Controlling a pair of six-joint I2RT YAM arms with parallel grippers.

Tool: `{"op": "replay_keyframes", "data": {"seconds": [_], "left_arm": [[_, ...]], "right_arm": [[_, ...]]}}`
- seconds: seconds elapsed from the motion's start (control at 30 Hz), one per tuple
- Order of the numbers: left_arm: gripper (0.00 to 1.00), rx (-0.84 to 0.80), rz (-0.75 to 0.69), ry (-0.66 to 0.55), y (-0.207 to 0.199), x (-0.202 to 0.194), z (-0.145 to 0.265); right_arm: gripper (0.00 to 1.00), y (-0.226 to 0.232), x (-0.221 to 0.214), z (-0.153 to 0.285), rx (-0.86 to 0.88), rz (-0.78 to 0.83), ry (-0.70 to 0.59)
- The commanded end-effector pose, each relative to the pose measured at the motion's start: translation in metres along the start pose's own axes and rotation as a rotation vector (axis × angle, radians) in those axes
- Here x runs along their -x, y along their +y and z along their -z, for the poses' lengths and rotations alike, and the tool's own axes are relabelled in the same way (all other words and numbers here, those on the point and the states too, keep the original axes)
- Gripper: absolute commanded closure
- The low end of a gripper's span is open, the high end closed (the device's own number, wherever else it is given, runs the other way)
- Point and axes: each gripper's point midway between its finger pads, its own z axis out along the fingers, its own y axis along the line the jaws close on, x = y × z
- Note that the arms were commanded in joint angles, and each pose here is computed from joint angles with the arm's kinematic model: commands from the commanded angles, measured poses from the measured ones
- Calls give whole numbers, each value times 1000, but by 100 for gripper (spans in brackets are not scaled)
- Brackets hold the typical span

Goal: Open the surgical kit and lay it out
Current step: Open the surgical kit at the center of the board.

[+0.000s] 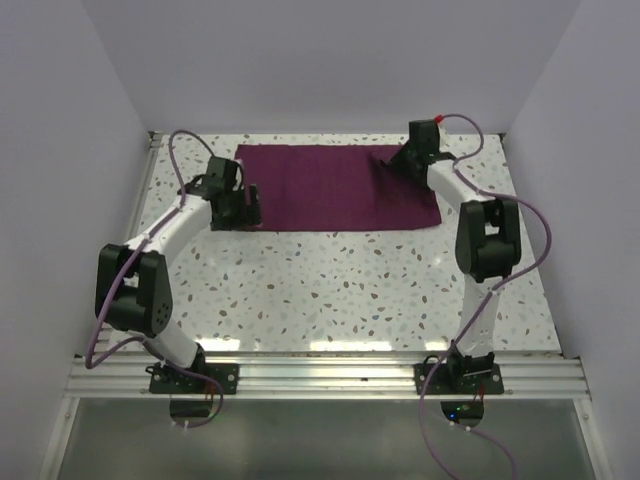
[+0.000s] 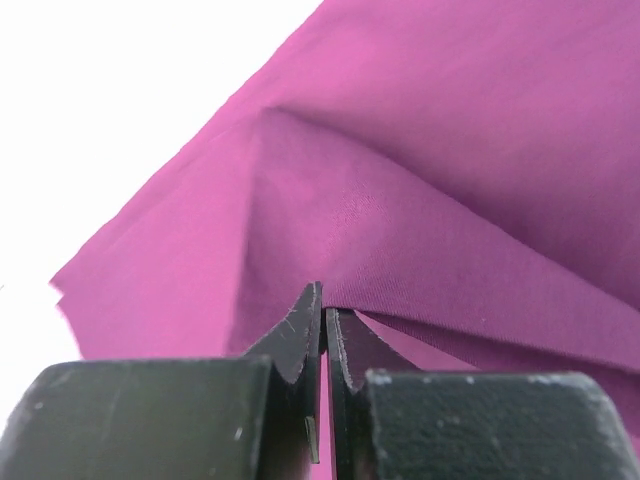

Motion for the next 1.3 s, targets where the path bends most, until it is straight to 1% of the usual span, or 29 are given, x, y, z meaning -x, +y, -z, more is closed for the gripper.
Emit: {"op": "replay_keyframes", "data": {"seconds": [0.0,0.03,0.1,0.17,0.2,0.23,0.27,0.3,0.33,0.37,0.43,0.47,0.5,0.53,0.57,0.6,0.67,0.7,0.77,0.8,0.83,0.87,0.9,0.93,1.0,1.07,1.1,1.2,1.27], "left_arm": [[18,-22,22,-110,-11,52,22],[18,-28,22,-140,-15,66,30],[18,-28,22,-172,-16,79,37],[17,-23,26,-216,-17,94,46],[17,-24,27,-235,-19,101,50],[17,-22,29,-246,-20,105,54],[17,-19,47,-259,-19,109,57],[17,-24,56,-270,-21,112,61],[17,-36,67,-284,-23,114,67],[17,-49,90,-287,-25,114,71],[17,-74,123,-298,-29,110,81],[17,-84,132,-303,-30,109,86],[17,-94,141,-307,-31,104,93],[17,-99,158,-310,-31,101,97],[17,-96,164,-314,-30,98,100],[17,-85,172,-299,-27,88,100],[17,-87,197,-320,-26,82,114],[18,-75,204,-300,-22,69,113],[18,-79,232,-317,-19,59,127],[18,-84,239,-319,-17,49,133],[18,-81,252,-314,-16,42,135],[17,-81,257,-316,-14,37,138],[17,-78,260,-311,-10,25,142],[17,-77,268,-305,-9,19,143],[17,-66,272,-282,-2,-1,143],[17,-55,280,-267,2,-13,142],[17,-40,280,-249,7,-23,139],[17,-17,284,-227,14,-36,134],[17,-12,284,-224,14,-37,131]], "right_arm": [[100,50,-1,67,164,3,35],[100,54,-10,87,198,6,70],[100,53,-26,108,208,28,115],[100,52,-45,141,247,53,170],[100,33,-65,148,208,65,226],[100,35,-63,174,241,75,220],[100,31,-74,188,263,95,258],[100,5,-95,195,217,105,317],[100,-4,-100,209,214,111,328],[100,-15,-100,240,224,130,324],[100,-50,-116,265,175,163,346],[100,-55,-110,296,216,170,302],[100,-85,-128,306,153,171,345],[100,-96,-130,318,149,168,334],[100,-100,-126,344,212,161,269],[100,-125,-139,351,154,160,297],[100,-144,-147,371,156,152,291],[100,-161,-158,385,148,154,310],[100,-186,-176,397,94,164,374],[91,-194,-182,402,93,173,390],[62,-203,-187,404,70,189,408],[28,-220,-195,410,9,196,445],[2,-229,-200,410,-21,215,470],[1,-239,-200,409,-65,247,472],[2,-243,-200,413,-79,282,495],[2,-240,-191,413,-88,283,454],[2,-232,-181,417,-74,285,420],[2,-213,-155,415,-65,311,342],[2,-196,-142,407,-55,335,328]]}}
